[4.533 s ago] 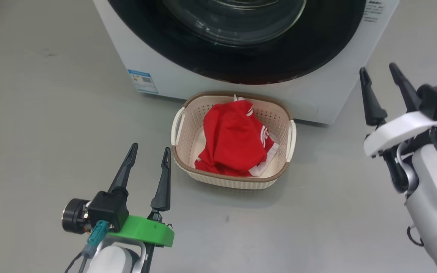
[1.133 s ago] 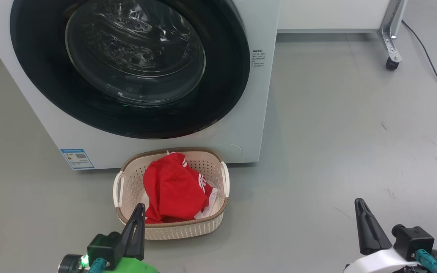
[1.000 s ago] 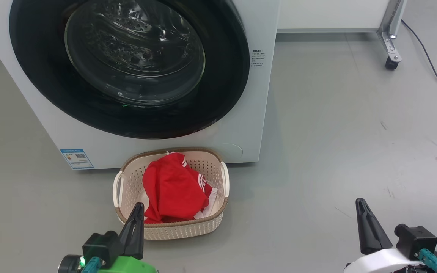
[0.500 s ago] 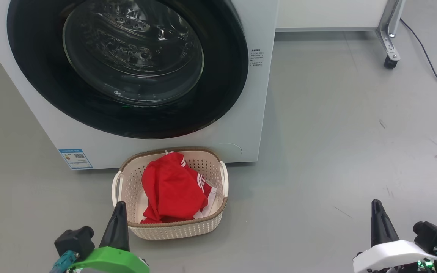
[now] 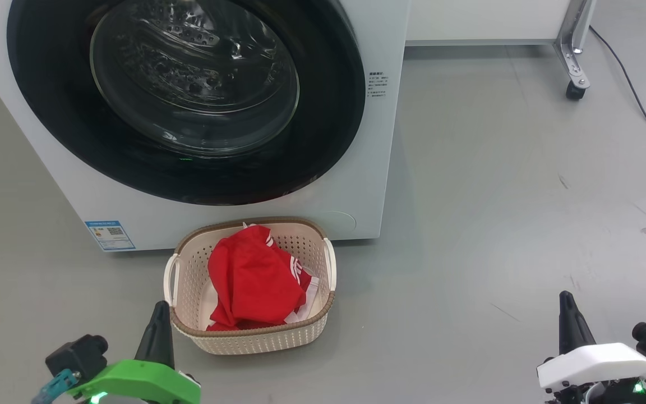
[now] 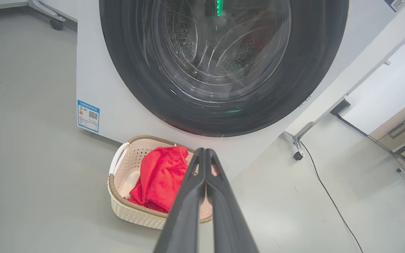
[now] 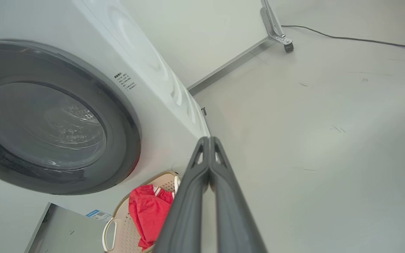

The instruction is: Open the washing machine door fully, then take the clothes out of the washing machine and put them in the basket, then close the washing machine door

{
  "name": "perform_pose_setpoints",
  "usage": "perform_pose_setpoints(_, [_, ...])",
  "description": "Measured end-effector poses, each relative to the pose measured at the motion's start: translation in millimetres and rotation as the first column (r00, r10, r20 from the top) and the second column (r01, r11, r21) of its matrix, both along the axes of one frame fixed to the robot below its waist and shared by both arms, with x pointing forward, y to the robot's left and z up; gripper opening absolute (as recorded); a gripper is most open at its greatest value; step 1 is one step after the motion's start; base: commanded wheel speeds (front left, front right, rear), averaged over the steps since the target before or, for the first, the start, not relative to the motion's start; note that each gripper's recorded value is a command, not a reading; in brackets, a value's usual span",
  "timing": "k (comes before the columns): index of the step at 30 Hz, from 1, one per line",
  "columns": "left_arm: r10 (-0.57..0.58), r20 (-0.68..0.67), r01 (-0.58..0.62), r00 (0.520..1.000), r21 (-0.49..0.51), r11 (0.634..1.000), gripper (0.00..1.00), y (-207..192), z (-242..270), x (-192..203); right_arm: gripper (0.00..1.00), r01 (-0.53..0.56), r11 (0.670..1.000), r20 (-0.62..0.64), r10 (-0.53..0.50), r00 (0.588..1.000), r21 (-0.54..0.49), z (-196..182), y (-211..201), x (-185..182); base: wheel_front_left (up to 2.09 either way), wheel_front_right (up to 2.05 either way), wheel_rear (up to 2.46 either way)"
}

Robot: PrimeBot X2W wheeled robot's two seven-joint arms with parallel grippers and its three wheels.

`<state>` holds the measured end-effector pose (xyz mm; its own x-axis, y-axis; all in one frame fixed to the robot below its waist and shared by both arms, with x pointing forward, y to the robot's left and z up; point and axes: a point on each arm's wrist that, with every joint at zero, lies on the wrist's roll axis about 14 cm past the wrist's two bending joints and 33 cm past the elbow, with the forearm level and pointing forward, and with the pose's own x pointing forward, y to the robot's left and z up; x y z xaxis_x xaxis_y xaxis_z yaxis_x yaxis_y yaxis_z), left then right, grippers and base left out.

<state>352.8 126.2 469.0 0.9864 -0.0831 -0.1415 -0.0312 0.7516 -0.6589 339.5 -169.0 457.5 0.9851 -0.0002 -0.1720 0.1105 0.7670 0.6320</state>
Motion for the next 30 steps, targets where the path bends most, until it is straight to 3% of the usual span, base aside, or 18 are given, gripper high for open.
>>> perform_pose_setpoints(17, [0.043,-0.060,-0.055,0.997,-0.215,0.975,0.00,16.0,-7.2,2.5,0.00,0.051,0.974,-0.030,-0.045,0.999,0.219,-1.9,-10.2,7.2,0.00,0.00,0.00])
perform_pose_setpoints(30, [0.069,-0.084,-0.096,0.994,-0.387,0.917,0.00,27.6,-6.9,6.5,0.00,0.082,0.915,-0.031,-0.076,0.997,0.396,1.7,-17.3,14.7,0.00,0.00,0.00])
